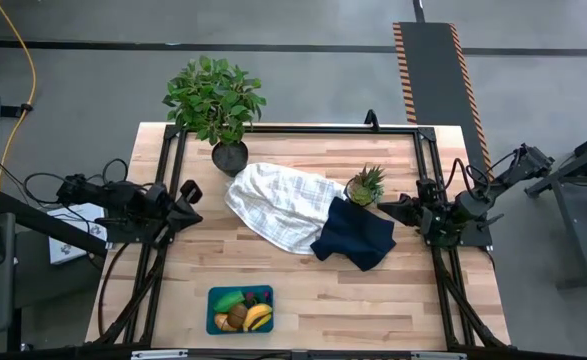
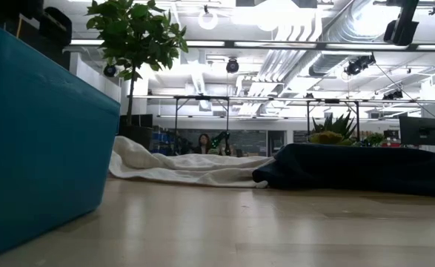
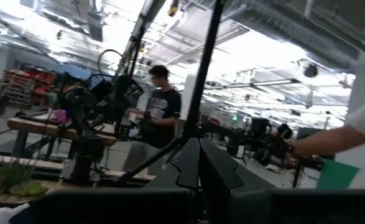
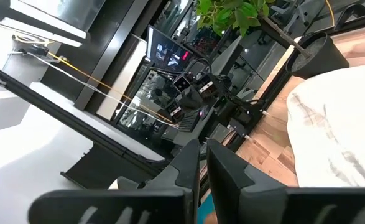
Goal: Pick and placing Produce into tupperware
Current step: Return to Home Position
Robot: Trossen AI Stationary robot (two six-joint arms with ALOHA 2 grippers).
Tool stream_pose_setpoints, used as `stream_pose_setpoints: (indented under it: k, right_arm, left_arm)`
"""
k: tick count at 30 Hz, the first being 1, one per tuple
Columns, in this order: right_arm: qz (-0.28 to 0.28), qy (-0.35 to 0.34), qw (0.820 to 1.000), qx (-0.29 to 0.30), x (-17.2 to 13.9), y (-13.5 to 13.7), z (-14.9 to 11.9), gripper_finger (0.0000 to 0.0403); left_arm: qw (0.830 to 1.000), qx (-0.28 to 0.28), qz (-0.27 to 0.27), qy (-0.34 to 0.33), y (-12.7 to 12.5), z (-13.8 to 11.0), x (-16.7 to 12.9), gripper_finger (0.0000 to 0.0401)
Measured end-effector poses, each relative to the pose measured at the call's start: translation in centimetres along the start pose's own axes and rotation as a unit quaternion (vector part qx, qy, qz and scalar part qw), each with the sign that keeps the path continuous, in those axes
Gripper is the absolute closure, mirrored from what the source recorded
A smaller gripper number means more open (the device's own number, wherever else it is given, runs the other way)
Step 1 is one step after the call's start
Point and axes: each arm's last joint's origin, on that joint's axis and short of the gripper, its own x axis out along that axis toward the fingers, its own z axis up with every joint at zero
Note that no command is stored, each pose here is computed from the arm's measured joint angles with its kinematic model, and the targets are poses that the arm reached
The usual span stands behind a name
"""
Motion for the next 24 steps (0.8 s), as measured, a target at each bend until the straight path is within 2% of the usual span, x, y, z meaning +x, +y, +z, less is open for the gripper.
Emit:
stream_pose_setpoints:
  k: [9, 14, 24]
  right_arm:
    - [-0.008, -0.004, 1.000, -0.003, 0.0, -0.1, 0.0, 0.0385]
    - [-0.012, -0.003, 1.000, -0.007, 0.0, -0.2, -0.1, 0.0385]
    - [-0.013, -0.003, 1.000, -0.007, 0.0, -0.2, -0.1, 0.0385]
  left_arm:
    - [0.999, 0.009, -0.047, 0.012, -0.3, -0.1, 0.0, 0.0401]
    - [0.998, 0.019, -0.063, -0.017, -0.2, -0.7, -0.2, 0.0401]
    - [0.998, 0.028, -0.047, -0.009, 0.0, -1.1, -0.2, 0.0401]
